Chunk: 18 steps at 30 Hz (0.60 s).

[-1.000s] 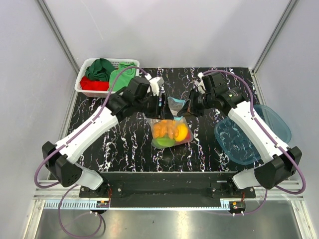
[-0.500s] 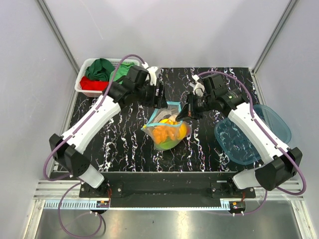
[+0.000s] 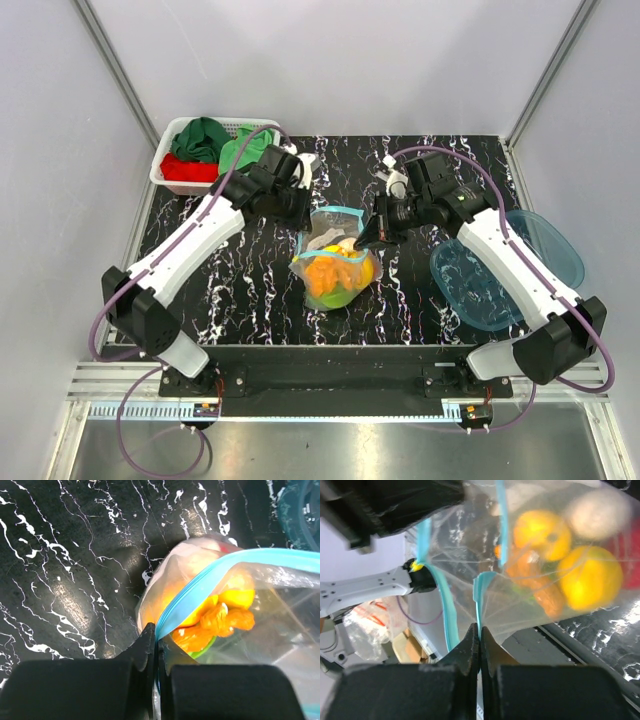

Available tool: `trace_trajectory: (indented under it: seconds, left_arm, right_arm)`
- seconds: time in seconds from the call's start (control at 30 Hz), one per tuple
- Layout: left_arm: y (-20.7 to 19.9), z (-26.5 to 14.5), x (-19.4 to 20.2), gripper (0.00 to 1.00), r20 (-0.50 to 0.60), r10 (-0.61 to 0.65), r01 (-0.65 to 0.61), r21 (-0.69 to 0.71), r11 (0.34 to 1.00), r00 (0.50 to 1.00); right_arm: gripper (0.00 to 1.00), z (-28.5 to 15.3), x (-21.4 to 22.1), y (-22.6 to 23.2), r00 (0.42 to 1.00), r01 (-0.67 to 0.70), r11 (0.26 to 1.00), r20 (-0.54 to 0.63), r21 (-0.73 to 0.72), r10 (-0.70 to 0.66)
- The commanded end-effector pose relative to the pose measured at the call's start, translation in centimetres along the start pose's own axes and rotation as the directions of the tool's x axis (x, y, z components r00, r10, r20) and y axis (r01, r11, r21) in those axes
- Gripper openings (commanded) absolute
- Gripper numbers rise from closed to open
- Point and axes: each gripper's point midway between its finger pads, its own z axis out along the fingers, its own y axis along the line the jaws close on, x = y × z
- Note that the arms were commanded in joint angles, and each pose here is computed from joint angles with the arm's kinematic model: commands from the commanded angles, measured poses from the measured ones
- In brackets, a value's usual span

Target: Open the zip-top bag and remove the fake food

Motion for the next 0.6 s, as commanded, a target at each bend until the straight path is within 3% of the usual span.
trace_trajectory:
  seconds: [0.0, 0.1, 0.23, 0.37, 0.43, 0.57]
  left_arm:
    - [-1.7, -4.1, -1.5, 0.0, 0.132, -0.05, 0.041, 0.068, 0.997, 0.99]
    - [-3.1, -5.2, -1.0, 0.0, 0.161, -0.132, 0.107, 0.155, 0.982, 0.978]
    - [-3.6, -3.9, 1.5, 0.0, 0.138, -0.212, 0.175, 0.236, 0.956, 0.968]
    - [-3.6, -3.3, 2.2, 0.0, 0.128, -0.259, 0.221, 0.257, 0.941, 0.957]
    - [-3.6, -3.4, 2.0, 0.0, 0.146, -0.266, 0.224, 0.257, 0.94, 0.953]
    - [-4.6, -3.7, 0.8, 0.0, 0.167, -0.301, 0.239, 0.313, 0.919, 0.939]
  right_arm:
    - [0.02, -0.7, 0.2, -1.3, 0.998, 0.064, 0.994, 0.013, 0.089, -0.066]
    - [0.08, -1.4, 0.2, -3.5, 0.998, 0.057, 0.97, 0.009, 0.235, -0.061]
    - [0.33, -2.6, 0.6, -5.0, 0.998, 0.059, 0.937, -0.015, 0.345, -0.057]
    - [0.51, -4.8, 0.1, -4.0, 1.0, 0.013, 0.916, 0.017, 0.402, -0.022]
    - [0.52, -5.8, 0.1, -3.6, 0.999, -0.025, 0.9, 0.044, 0.436, 0.006]
    - [0.56, -4.9, 0.5, 0.8, 0.997, 0.01, 0.96, 0.074, 0.281, -0.031]
